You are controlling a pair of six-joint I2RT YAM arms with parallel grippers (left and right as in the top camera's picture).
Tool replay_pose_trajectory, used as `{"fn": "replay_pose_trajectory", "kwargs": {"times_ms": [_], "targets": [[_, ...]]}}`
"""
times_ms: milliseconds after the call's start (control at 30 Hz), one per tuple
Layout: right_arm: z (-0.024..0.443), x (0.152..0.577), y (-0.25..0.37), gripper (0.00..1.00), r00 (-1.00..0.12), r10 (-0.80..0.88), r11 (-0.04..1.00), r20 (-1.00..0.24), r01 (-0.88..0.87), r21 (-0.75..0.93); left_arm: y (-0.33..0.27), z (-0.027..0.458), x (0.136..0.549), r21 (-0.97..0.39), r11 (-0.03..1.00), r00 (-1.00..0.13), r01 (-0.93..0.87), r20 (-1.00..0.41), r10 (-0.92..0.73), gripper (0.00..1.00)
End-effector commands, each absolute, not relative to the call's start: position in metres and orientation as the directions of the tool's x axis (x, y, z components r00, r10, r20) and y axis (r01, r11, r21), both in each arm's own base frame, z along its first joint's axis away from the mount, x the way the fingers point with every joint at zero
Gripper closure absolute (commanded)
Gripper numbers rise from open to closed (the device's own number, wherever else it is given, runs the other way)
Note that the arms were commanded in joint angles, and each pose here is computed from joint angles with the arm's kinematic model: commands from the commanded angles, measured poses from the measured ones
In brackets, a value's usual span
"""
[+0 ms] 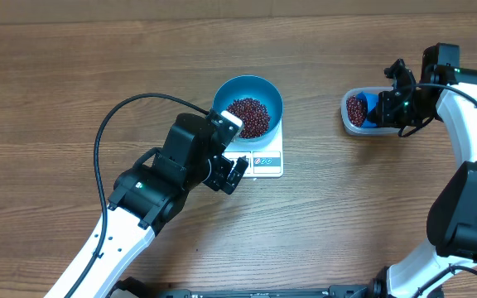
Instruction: Scoop item into bowl and weigh 150g on scale
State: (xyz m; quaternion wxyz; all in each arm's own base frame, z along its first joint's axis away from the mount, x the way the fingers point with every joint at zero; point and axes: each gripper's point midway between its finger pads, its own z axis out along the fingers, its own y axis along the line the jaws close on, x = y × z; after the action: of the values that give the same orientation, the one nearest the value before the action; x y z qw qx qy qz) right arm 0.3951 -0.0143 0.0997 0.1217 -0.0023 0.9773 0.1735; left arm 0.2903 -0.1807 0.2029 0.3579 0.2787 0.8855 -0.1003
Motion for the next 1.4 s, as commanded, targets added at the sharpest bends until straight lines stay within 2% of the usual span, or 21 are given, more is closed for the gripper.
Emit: {"fn": "replay_pose_trajectory", "kwargs": {"times_ms": [0,467,1367], "targets": [[0.101,0.393,-0.003,0.96,-0.970,0.018,0.917,-0.244,-0.081,0.392,-0.180,0.208,0.290,0.029,0.822,-0.574,0.569,-0.702,0.422,0.00],[0.104,0.389,0.000,0.96,-0.967,-0.013,0.899,-0.253,-0.123,0.421,-0.180,0.208,0.290,0.029,0.822,-0.574,0.569,-0.702,0.422,0.01],[0.116,0.390,-0.031,0.96,-0.950,0.131,0.836,-0.285,-0.048,0.547,-0.180,0.208,0.290,0.029,0.822,-0.574,0.569,-0.702,0.422,0.00]]}}
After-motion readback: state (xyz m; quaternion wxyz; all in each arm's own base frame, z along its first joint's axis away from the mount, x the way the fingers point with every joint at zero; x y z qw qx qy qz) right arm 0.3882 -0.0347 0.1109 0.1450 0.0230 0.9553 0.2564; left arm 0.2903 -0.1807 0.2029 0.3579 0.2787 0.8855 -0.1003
